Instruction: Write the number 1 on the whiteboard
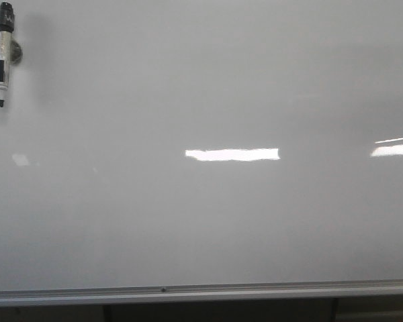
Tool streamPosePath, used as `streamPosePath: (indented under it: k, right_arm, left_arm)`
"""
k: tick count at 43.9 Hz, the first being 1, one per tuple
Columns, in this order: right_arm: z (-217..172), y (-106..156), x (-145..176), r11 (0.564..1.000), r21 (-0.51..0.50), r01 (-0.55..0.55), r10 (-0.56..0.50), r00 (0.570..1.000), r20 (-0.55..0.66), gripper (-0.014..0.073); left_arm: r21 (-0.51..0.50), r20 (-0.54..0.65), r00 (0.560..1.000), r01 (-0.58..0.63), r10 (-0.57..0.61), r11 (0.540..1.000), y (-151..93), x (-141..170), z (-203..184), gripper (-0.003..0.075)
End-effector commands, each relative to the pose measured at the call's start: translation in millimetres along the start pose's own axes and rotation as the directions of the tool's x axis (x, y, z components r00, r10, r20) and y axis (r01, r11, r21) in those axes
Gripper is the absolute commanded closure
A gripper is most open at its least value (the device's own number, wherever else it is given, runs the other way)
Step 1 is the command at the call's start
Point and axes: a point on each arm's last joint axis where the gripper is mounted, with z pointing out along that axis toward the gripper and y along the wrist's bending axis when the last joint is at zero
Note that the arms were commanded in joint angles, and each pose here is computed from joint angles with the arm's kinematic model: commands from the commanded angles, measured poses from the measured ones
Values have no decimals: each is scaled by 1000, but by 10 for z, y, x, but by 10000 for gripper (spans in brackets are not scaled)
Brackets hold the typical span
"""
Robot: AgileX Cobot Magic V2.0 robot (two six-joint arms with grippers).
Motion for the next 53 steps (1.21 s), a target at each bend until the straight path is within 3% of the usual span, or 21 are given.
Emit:
streamPosePath:
  k: [1,11,28,49,53]
  right_arm:
    - [-54,2,-141,1000,0,12,-12,995,100,-55]
    - [-55,2,-149,1000,0,12,-12,994,109,-48]
    - [-55,2,-149,1000,0,12,-12,994,109,-48]
    - [-55,2,-149,1000,-1,6,-6,994,109,-48]
    - [-55,2,-149,1000,-1,6,-6,994,109,-48]
  left_arm:
    - [53,85,996,-32,27,998,-99,-246,47,207]
    - [121,39,994,-110,106,987,-309,-445,407,207]
    - [119,-6,997,82,-82,990,-400,-658,1142,207]
    - [122,40,995,84,-89,989,-465,-712,1701,209]
    - [121,39,995,84,-89,989,-469,-692,1760,246]
